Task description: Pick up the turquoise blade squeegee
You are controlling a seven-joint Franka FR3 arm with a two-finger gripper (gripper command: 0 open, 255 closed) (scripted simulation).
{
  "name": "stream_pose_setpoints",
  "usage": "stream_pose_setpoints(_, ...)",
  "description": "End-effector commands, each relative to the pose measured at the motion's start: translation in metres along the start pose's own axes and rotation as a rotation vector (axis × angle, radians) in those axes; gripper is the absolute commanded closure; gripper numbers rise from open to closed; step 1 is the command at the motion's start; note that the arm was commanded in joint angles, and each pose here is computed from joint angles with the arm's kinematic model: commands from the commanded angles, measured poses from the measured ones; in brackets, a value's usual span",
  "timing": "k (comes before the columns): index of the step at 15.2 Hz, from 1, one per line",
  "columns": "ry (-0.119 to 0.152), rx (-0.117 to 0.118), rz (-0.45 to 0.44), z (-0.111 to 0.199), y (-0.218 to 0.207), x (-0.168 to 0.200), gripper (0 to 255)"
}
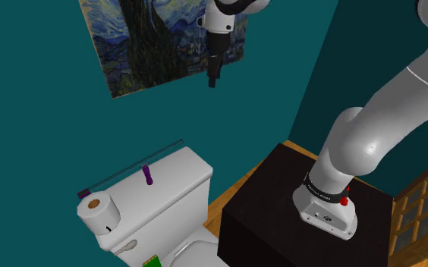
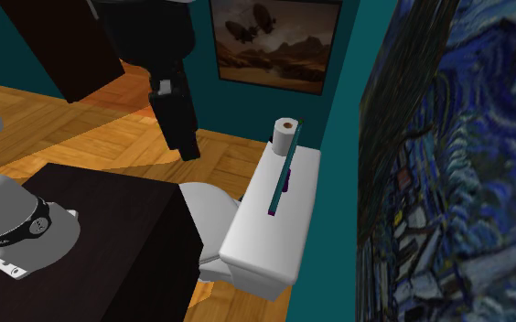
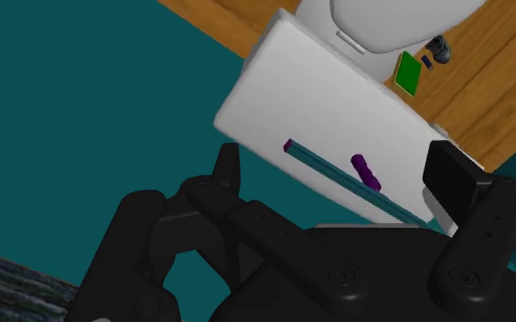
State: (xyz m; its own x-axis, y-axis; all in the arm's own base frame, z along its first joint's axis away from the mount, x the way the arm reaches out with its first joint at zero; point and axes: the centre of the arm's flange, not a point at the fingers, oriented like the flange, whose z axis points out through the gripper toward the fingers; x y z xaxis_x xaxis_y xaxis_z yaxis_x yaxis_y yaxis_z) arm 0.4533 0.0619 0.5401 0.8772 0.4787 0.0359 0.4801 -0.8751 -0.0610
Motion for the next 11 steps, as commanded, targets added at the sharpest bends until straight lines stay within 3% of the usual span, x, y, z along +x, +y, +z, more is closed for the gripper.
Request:
stream_pose_setpoints(1,-0.016,-0.008,-0.062,0.016,-0.005,0.024,0)
stream_pose_setpoints(11,-0.096,-0.049,-0.361,0.104,-0.042,0.129,0)
